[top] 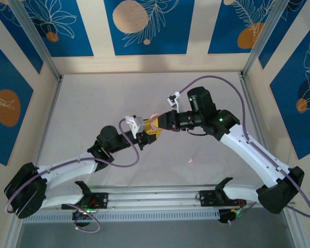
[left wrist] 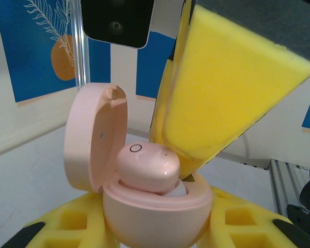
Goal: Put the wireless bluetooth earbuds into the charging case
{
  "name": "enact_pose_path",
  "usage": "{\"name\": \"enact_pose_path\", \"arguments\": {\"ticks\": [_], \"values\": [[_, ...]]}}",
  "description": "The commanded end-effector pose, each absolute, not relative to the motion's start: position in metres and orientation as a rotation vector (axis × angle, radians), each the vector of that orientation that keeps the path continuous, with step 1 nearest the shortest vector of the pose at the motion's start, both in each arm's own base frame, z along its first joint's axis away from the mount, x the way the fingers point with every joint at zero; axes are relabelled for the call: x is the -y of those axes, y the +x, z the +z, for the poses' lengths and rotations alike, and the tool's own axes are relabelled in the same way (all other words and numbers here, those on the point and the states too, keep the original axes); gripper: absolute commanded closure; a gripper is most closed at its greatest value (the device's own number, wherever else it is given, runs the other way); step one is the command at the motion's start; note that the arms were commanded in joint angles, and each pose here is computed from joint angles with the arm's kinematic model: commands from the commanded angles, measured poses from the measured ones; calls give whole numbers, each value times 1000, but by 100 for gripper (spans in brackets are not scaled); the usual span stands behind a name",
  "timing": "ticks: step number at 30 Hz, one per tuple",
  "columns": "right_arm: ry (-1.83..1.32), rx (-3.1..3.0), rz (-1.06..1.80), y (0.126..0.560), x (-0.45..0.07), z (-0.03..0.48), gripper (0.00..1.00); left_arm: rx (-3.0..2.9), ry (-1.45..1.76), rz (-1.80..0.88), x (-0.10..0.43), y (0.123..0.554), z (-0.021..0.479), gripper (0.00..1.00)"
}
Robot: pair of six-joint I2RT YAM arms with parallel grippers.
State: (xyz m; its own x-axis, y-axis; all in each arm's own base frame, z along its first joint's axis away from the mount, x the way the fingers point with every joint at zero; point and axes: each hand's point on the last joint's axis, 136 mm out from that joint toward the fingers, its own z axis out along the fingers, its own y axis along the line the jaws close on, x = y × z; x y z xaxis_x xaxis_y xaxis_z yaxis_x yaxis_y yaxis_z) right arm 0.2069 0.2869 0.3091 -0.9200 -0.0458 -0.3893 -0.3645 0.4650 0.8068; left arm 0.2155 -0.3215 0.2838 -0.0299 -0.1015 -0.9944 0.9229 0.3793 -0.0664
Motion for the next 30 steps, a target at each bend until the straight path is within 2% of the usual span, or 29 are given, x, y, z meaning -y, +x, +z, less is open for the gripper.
{"name": "enact_pose_path", "arguments": {"ticks": [1, 13, 21, 26, 30], "values": [[-395, -2417, 1448, 193, -285, 316, 72, -1230, 808, -987, 318, 210, 312, 82], [-384, -2401, 1414, 193, -277, 320, 72, -1216, 806, -988, 317, 208, 315, 82], [-371, -2215, 1334, 193, -257, 348, 71, -1203, 803, -983, 316, 208, 317, 82], [-183, -2128, 1138, 207, -216, 345, 68, -1198, 797, -987, 315, 207, 319, 82], [234, -2289, 956, 222, -159, 292, 66, -1196, 787, -984, 313, 207, 321, 82]]}}
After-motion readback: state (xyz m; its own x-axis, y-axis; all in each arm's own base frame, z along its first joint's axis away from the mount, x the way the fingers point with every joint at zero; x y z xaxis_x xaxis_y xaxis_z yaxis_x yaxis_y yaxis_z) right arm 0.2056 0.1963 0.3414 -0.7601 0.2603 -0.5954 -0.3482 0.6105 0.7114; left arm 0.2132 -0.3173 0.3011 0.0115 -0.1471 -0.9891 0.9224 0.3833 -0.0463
